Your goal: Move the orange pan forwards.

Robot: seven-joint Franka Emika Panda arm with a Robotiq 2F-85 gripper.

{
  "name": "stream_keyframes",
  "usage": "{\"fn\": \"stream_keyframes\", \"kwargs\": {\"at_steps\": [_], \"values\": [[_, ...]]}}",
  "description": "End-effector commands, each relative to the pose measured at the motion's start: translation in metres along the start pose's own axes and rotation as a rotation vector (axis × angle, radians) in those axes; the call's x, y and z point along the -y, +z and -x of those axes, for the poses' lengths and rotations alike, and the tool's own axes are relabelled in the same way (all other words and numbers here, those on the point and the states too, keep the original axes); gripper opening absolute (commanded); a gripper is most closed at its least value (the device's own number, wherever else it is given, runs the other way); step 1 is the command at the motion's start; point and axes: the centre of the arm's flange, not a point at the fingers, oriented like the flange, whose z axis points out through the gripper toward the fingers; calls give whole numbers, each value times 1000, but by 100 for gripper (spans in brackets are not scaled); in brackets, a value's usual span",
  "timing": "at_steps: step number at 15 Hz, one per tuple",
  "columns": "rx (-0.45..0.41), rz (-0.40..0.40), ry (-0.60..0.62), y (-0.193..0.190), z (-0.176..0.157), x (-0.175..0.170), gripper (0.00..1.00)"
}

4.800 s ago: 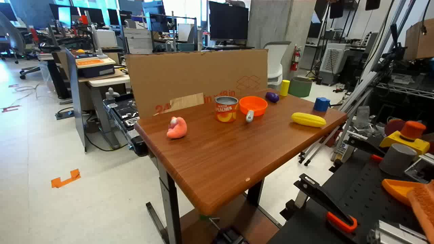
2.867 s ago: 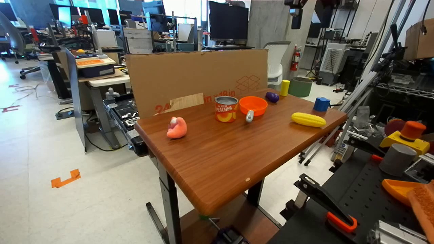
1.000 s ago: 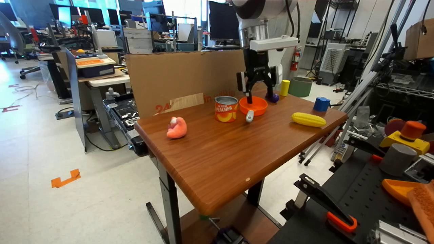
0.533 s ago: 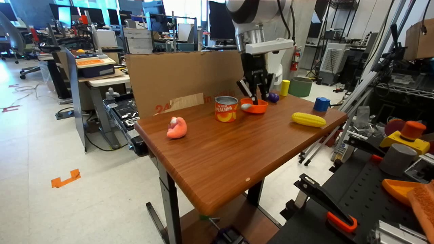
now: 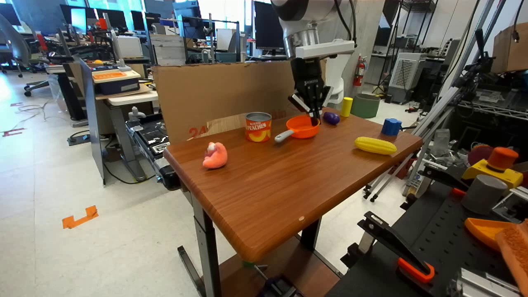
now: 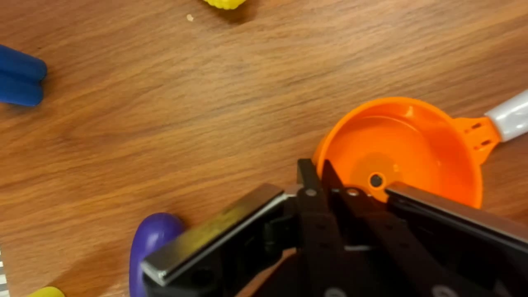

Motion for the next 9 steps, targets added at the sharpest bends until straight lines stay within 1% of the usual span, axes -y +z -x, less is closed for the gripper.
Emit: {"fn": "stream_keyframes", "kwargs": {"at_steps": [1, 2, 4, 6, 8, 9], "values": [[18, 28, 9, -3, -6, 5, 1], [31, 44, 1, -3, -1, 6, 1], [97, 99, -45, -2, 20, 12, 1], [166, 166, -122, -3, 46, 22, 1], [183, 225, -206, -7, 74, 37, 1], [154, 250, -244, -11, 87, 46, 1]]}}
